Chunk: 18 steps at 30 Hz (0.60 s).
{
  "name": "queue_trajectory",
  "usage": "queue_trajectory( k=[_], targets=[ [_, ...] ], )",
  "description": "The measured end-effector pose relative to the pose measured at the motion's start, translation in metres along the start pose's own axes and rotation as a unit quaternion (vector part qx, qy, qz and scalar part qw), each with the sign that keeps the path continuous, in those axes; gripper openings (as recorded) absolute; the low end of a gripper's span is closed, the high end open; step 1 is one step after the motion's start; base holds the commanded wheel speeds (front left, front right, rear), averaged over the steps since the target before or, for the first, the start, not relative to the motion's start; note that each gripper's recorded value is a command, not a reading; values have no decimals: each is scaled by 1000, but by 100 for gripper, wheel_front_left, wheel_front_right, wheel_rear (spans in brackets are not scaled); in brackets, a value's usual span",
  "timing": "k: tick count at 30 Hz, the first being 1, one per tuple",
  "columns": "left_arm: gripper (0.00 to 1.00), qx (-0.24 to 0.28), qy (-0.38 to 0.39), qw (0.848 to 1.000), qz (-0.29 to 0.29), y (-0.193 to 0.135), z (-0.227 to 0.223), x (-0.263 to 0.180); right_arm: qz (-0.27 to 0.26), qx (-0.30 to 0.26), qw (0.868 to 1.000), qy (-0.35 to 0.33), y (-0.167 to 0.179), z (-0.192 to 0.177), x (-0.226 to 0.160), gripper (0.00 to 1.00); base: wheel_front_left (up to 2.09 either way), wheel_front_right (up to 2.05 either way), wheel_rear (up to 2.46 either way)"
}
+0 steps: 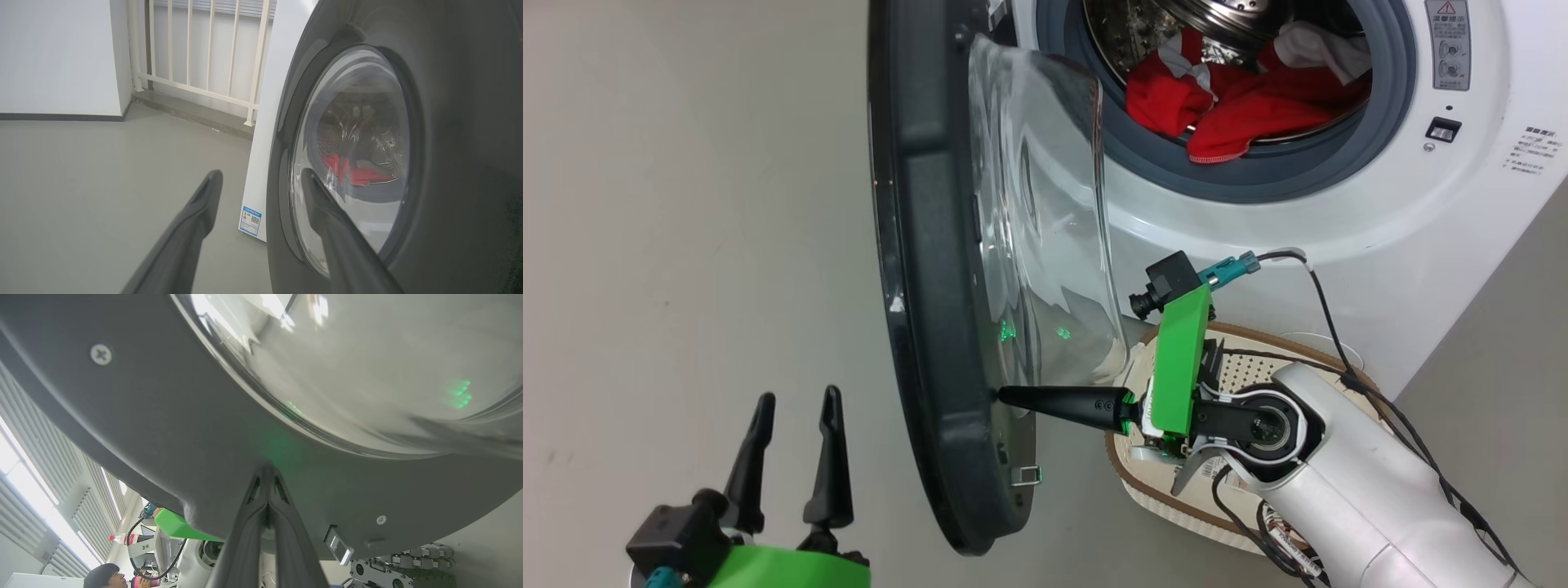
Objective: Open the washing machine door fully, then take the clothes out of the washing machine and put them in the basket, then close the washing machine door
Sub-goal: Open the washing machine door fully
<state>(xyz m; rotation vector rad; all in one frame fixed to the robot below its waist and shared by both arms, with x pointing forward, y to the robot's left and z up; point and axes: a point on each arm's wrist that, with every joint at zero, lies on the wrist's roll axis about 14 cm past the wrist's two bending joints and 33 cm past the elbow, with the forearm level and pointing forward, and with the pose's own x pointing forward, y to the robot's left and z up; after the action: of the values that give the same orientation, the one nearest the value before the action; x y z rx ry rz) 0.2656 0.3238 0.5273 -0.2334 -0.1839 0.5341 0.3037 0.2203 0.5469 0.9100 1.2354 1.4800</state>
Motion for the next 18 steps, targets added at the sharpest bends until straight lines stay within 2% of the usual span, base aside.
queue_trajectory(
  k=[1,2,3,4,5,6,11,15,18],
  targets=[
    [100,-2,5,1000,3,2,-3,-3,-7,-3,1000,-7,-2,1,0,0,0,0,0],
    [100,-4,7,1000,4,3,-5,-5,-14,-10,1000,-11,-4,2,-1,9,0,0,0],
    [100,-5,8,1000,5,3,-5,-5,-21,-19,999,-14,-5,3,-1,24,0,0,0],
    [100,-6,9,1000,5,3,-6,-6,-25,-25,999,-17,-6,4,-2,51,0,0,0],
    [100,-7,10,1000,5,3,-7,-6,-29,-30,999,-23,-6,6,-3,95,0,0,0],
    [100,-7,11,1000,5,4,-8,-7,-35,-40,998,-24,-6,7,-4,100,0,0,0],
    [100,-11,17,1000,5,5,-11,-10,-75,-110,989,-66,-11,23,-22,100,0,0,0],
    [100,-13,16,1000,7,6,-12,-9,-120,-177,971,-111,-23,31,-43,100,0,0,0],
    [100,-15,15,1000,4,5,-11,-10,-137,-205,955,-165,-27,40,-58,100,0,0,0]
  ],
)
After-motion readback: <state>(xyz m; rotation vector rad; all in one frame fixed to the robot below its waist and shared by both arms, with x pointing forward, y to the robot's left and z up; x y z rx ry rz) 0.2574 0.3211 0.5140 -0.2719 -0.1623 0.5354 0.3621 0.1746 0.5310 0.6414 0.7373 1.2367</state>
